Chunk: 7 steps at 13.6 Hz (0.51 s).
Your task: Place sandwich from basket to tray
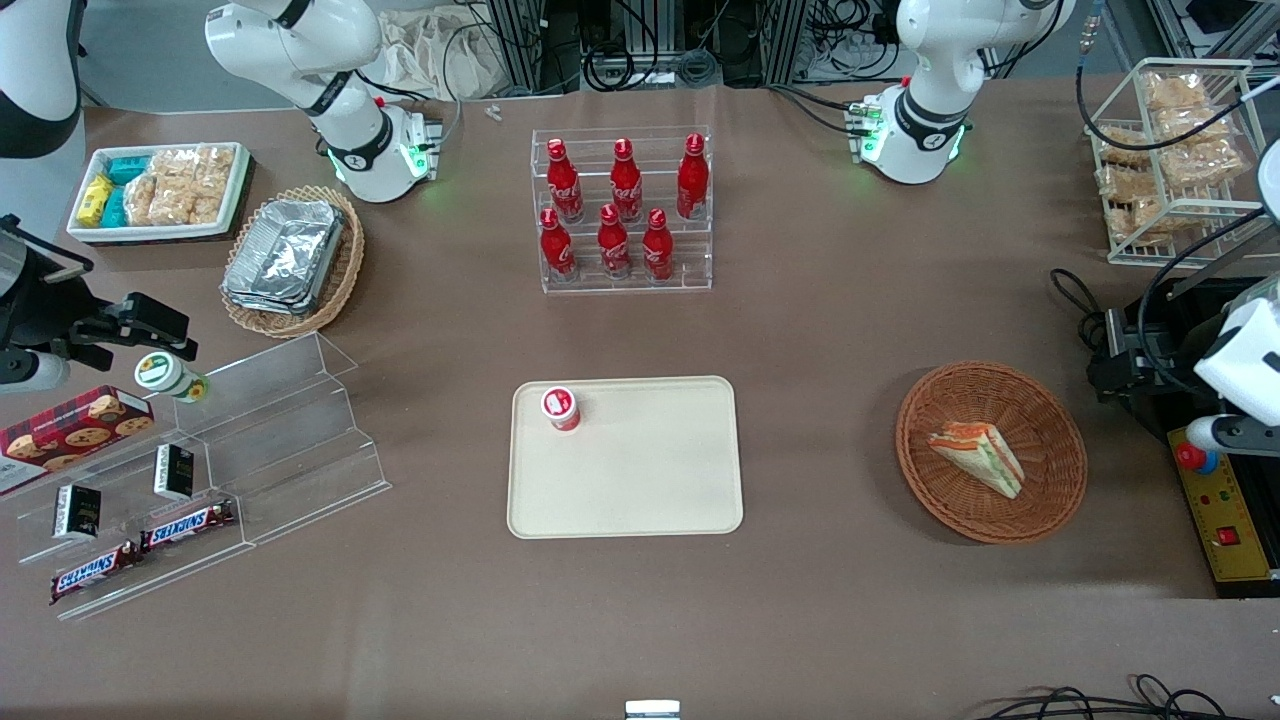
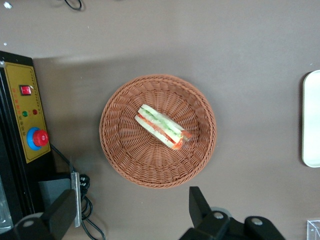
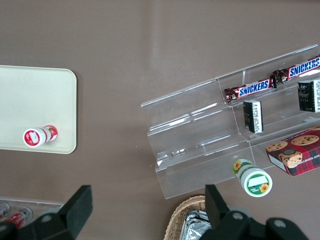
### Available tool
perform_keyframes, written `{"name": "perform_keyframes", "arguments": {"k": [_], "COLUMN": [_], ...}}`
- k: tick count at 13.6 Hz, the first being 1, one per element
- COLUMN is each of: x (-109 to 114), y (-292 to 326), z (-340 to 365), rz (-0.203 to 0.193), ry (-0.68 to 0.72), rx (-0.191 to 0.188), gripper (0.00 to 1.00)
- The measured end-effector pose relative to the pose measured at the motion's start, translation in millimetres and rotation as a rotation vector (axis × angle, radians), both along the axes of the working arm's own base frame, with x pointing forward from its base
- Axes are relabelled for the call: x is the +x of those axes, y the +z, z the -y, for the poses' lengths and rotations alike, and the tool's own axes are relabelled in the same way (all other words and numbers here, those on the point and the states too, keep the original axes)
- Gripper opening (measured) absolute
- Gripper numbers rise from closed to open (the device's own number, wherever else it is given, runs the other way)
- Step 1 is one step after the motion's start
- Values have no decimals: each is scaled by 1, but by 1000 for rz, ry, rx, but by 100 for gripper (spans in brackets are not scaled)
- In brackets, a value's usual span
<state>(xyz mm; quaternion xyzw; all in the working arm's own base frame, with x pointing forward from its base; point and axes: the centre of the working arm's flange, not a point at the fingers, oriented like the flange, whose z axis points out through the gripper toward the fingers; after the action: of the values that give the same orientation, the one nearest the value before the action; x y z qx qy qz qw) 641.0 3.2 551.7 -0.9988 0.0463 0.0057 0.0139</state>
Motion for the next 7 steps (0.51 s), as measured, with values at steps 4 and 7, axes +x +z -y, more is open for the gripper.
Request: {"name": "perform_keyframes", "arguments": {"k": [4, 7], "x": [1, -5], "y": [-24, -55], "z": [-4, -17], "rz": [12, 35], "ry": [15, 94], "rx": [3, 5], "gripper": [100, 100]}}
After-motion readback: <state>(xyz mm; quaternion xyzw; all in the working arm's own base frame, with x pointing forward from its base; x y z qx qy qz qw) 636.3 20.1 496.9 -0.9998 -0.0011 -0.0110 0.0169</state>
